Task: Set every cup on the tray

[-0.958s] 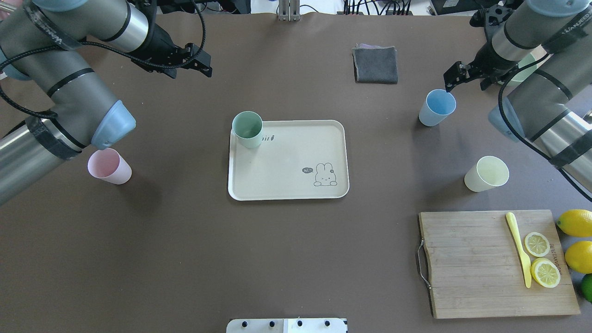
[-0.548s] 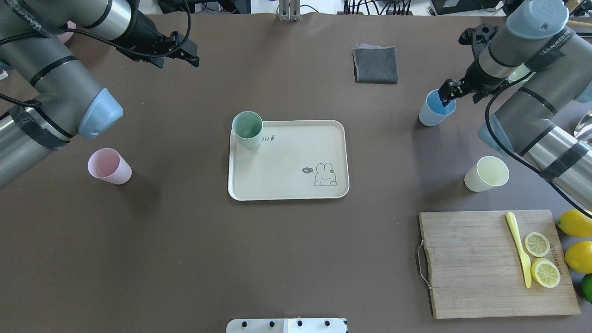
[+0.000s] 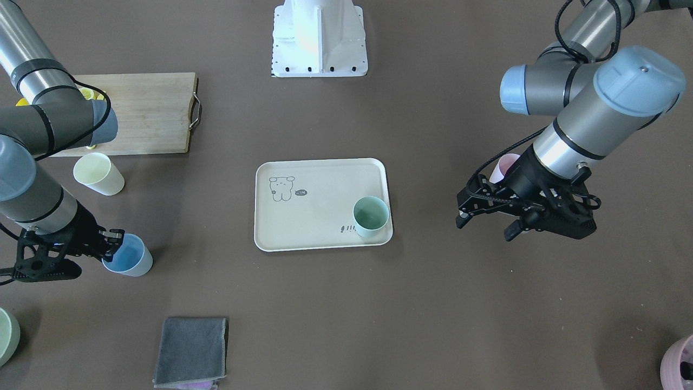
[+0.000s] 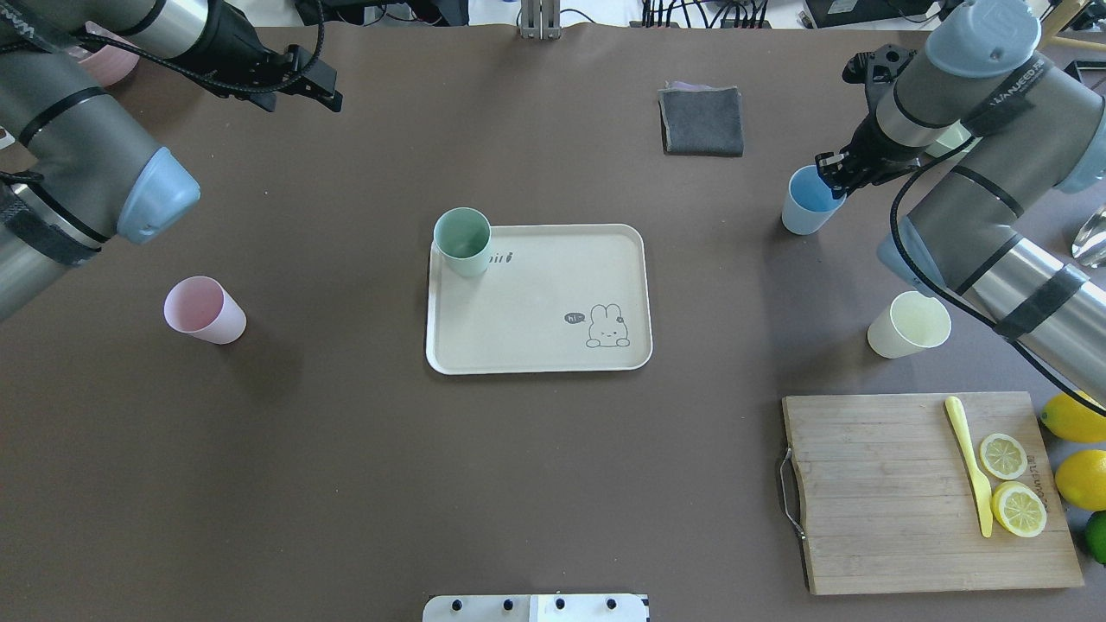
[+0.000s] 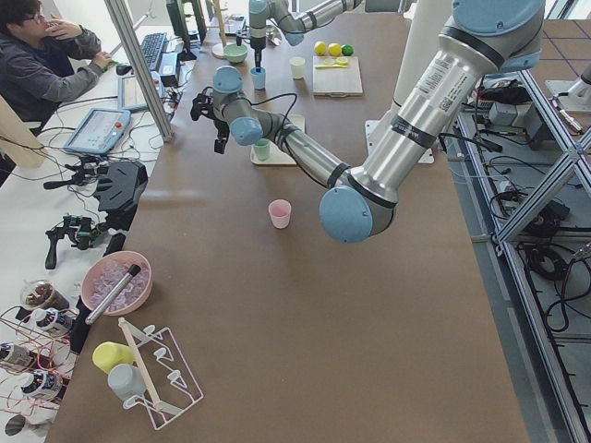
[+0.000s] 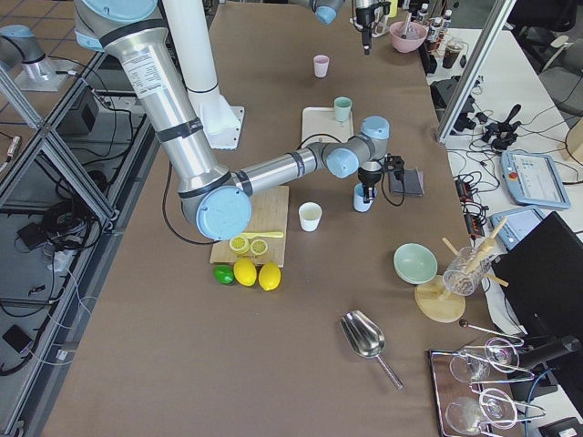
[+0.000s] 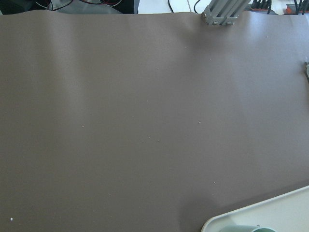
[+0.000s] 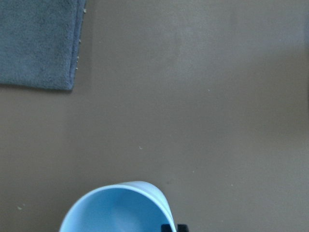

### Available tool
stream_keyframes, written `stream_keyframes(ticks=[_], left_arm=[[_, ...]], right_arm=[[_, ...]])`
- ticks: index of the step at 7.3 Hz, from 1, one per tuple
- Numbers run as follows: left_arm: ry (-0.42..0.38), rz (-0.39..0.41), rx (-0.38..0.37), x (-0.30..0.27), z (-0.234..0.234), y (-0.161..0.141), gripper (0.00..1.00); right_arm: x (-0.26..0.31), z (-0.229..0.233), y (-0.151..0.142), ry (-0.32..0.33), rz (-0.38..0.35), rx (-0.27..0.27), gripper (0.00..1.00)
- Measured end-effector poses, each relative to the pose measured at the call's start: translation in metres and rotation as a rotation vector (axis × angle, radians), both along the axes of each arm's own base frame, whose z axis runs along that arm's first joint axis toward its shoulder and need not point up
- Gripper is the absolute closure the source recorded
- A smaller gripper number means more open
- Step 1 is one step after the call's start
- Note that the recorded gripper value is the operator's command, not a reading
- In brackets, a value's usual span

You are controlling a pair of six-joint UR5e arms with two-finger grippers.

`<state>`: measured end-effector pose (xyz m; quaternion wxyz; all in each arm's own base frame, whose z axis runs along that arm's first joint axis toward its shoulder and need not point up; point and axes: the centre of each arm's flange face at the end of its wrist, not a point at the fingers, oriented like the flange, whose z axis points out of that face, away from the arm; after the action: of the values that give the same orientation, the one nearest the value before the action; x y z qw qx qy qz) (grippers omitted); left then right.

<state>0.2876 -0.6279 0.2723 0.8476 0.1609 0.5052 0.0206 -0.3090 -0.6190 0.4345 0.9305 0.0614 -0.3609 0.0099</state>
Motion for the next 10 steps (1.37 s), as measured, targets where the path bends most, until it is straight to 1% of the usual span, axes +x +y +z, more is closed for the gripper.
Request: stream_keyframes(ticks=[1, 2, 3, 4, 5, 6, 7, 8, 9, 10], left_arm=[[-0.001, -0.001, -0.004, -0.017, 0.009, -0.002, 0.01], [-0.016, 0.002, 0.009, -0.036, 0.027, 0.0, 0.0], [-0.044, 0.015, 0.032, -0.059, 0.056, 0.007, 0.0], [-0.076, 0.037, 0.053, -0.079, 0.089, 0.018, 0.0], [-0.11, 0.059, 0.066, -0.093, 0.12, 0.03, 0.0], [-0.131, 0.071, 0.07, -0.101, 0.14, 0.039, 0.0], [-0.141, 0.075, 0.071, -0.106, 0.15, 0.044, 0.0], [-0.144, 0.075, 0.072, -0.109, 0.154, 0.046, 0.0], [-0.145, 0.074, 0.072, -0.111, 0.155, 0.047, 0.0], [-0.146, 0.071, 0.072, -0.113, 0.156, 0.047, 0.0]], right_arm=[[-0.001, -0.023, 0.0, -0.029, 0.027, 0.0, 1.0], [-0.004, -0.051, -0.001, -0.065, 0.062, -0.01, 1.0], [-0.012, -0.083, -0.004, -0.101, 0.104, -0.038, 1.0], [-0.032, -0.118, -0.005, -0.117, 0.136, -0.08, 1.0], [-0.058, -0.148, 0.0, -0.113, 0.154, -0.109, 1.0], [-0.086, -0.168, 0.009, -0.106, 0.169, -0.127, 1.0], [-0.119, -0.183, 0.021, -0.1, 0.18, -0.144, 1.0], [-0.15, -0.191, 0.032, -0.088, 0.182, -0.151, 0.86], [-0.172, -0.192, 0.042, -0.078, 0.175, -0.154, 0.68], [-0.186, -0.191, 0.051, -0.073, 0.163, -0.156, 0.6]])
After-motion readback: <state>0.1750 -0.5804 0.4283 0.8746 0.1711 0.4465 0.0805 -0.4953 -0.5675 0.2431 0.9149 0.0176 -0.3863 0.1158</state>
